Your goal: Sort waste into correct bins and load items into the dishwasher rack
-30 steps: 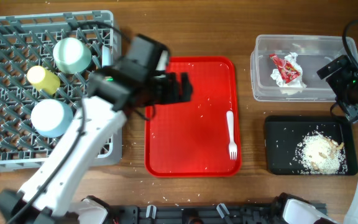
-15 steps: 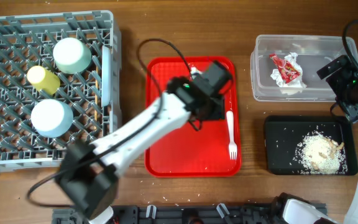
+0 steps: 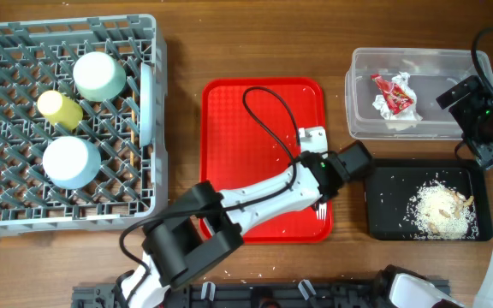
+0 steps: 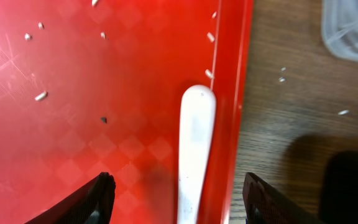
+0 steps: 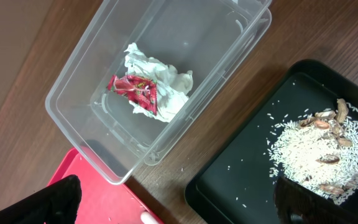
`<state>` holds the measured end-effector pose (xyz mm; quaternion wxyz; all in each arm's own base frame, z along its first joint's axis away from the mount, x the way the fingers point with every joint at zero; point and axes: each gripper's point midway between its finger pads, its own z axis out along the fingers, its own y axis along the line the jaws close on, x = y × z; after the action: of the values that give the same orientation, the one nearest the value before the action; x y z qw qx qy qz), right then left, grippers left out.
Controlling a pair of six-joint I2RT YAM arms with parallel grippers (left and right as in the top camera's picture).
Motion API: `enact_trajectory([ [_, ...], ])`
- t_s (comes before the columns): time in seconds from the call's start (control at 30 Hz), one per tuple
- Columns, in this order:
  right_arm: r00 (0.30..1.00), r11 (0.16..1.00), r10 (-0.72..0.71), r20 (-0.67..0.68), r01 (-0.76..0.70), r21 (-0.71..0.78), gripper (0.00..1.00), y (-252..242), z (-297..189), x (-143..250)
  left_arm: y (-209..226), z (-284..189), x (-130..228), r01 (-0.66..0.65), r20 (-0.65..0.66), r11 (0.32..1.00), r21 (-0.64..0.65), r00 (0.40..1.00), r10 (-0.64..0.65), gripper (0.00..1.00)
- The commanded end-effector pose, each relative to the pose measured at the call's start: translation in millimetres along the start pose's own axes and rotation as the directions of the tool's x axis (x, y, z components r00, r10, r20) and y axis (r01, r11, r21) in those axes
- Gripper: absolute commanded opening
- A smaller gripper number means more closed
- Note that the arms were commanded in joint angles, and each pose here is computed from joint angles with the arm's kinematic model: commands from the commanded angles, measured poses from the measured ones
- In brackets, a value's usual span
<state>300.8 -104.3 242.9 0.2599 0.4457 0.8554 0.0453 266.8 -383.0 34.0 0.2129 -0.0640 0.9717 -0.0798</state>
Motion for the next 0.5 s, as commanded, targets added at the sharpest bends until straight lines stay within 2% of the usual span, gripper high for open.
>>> enact_trajectory([
  [0.0, 1.000, 1.000, -0.013, -0.003, 0.013, 0.001, 1.00, 0, 2, -1, 11, 21, 11, -0.006, 0.015, 0.997, -0.071, 1.000, 0.007, 0.66],
  [0.1, 1.000, 1.000, -0.014, -0.002, 0.014, 0.002, 1.00, 0, 2, -2, 18, 26, 16, -0.019, 0.002, 0.995, -0.100, 1.000, 0.019, 0.63],
  [0.23, 1.000, 1.000, -0.014, -0.002, 0.014, 0.002, 1.00, 0, 2, -2, 18, 29, 18, -0.021, 0.000, 0.995, -0.102, 1.000, 0.021, 0.48],
  [0.47, 1.000, 1.000, -0.013, -0.002, 0.013, 0.002, 1.00, 0, 2, -2, 18, 48, 34, -0.033, -0.042, 0.994, -0.107, 0.999, 0.028, 0.45],
])
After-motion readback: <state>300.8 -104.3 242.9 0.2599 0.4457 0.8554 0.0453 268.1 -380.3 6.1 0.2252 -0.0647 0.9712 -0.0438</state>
